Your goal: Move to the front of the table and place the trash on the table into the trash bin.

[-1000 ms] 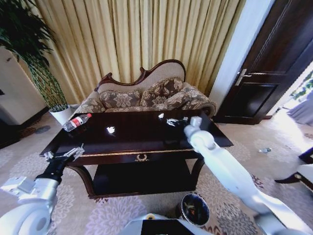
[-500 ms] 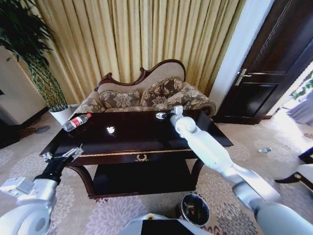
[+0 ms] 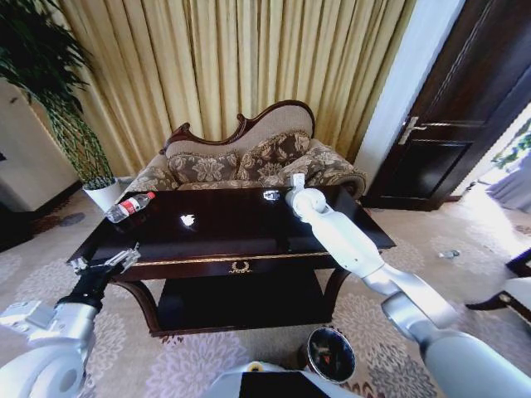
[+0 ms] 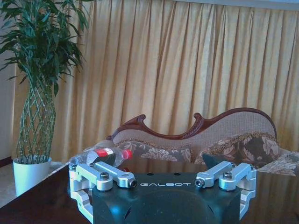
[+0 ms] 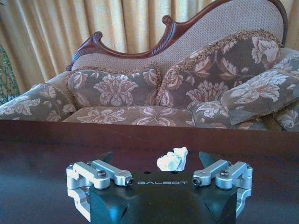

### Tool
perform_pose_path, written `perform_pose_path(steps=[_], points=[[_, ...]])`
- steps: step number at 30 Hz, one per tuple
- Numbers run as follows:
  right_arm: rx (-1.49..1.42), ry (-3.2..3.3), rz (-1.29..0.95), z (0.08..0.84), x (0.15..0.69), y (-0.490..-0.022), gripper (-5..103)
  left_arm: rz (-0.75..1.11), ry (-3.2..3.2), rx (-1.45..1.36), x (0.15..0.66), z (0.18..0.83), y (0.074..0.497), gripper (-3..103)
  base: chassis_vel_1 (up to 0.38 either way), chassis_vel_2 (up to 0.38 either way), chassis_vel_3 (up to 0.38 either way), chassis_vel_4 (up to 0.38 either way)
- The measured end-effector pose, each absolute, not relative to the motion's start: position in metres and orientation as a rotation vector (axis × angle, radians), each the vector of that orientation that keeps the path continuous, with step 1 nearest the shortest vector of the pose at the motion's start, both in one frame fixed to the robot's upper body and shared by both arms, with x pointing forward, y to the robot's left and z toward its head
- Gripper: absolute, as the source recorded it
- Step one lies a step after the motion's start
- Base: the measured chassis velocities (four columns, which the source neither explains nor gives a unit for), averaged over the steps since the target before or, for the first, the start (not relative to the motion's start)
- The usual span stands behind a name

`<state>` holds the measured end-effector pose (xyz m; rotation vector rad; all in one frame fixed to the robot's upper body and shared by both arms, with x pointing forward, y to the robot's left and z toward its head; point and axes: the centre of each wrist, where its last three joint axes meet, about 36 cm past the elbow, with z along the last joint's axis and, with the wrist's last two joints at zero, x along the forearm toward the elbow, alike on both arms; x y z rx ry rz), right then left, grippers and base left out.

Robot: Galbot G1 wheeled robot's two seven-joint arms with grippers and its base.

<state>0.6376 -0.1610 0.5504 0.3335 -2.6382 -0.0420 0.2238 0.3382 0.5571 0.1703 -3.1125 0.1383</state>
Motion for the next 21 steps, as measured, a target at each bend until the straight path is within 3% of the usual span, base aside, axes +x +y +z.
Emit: perform_pose_path(steps=[21], points=[[0.307,-2.625,-0.083,0.539,0.651,-0.145,100,0.145,-3.126,0.183,0.224,0.557,0.338,100,0.0,0.0,0.0,0.0]])
